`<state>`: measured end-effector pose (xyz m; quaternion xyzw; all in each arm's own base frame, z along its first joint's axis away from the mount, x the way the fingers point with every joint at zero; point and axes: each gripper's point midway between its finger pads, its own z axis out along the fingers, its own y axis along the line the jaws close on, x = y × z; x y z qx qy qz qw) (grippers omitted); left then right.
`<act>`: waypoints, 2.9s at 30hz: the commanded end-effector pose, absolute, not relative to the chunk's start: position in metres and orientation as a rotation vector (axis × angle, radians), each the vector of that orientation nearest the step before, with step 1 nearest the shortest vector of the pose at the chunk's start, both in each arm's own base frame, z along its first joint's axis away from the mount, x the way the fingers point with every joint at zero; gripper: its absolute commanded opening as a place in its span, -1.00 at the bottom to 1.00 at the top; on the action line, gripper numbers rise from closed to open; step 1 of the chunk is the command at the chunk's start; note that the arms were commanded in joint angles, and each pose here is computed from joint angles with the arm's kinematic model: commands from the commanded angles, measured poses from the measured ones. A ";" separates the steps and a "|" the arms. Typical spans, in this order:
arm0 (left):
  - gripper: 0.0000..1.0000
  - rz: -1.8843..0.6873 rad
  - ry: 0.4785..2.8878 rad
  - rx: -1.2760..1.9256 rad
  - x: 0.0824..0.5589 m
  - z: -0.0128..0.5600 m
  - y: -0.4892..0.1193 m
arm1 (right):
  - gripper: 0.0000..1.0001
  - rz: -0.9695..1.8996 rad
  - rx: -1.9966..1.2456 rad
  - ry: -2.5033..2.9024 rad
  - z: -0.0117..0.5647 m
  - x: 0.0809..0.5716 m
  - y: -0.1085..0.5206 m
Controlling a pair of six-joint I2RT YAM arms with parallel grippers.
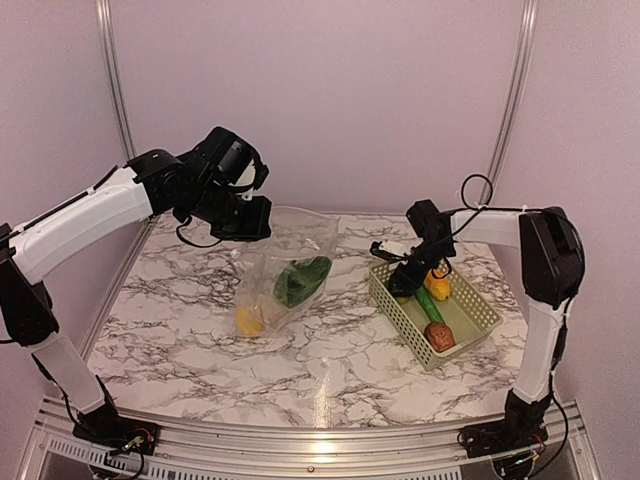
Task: Place the food in the zip-top bag and seal the zipper
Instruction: Pick up the fake fruit from the bin, then place the fake fruit in the zipper food storage bag.
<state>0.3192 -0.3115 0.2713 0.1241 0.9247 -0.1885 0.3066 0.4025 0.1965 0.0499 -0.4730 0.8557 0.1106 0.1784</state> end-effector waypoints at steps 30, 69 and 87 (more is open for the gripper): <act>-0.96 -0.525 2.393 0.301 0.325 0.265 -0.311 | 0.10 0.522 -1.417 1.801 0.331 0.355 0.245; -0.94 -0.656 2.307 0.254 0.320 0.291 -0.315 | -0.25 0.792 -1.616 1.277 0.377 0.273 0.440; -0.93 -0.700 2.302 0.201 0.312 0.291 -0.309 | -0.22 0.768 -1.550 1.419 0.337 0.309 0.462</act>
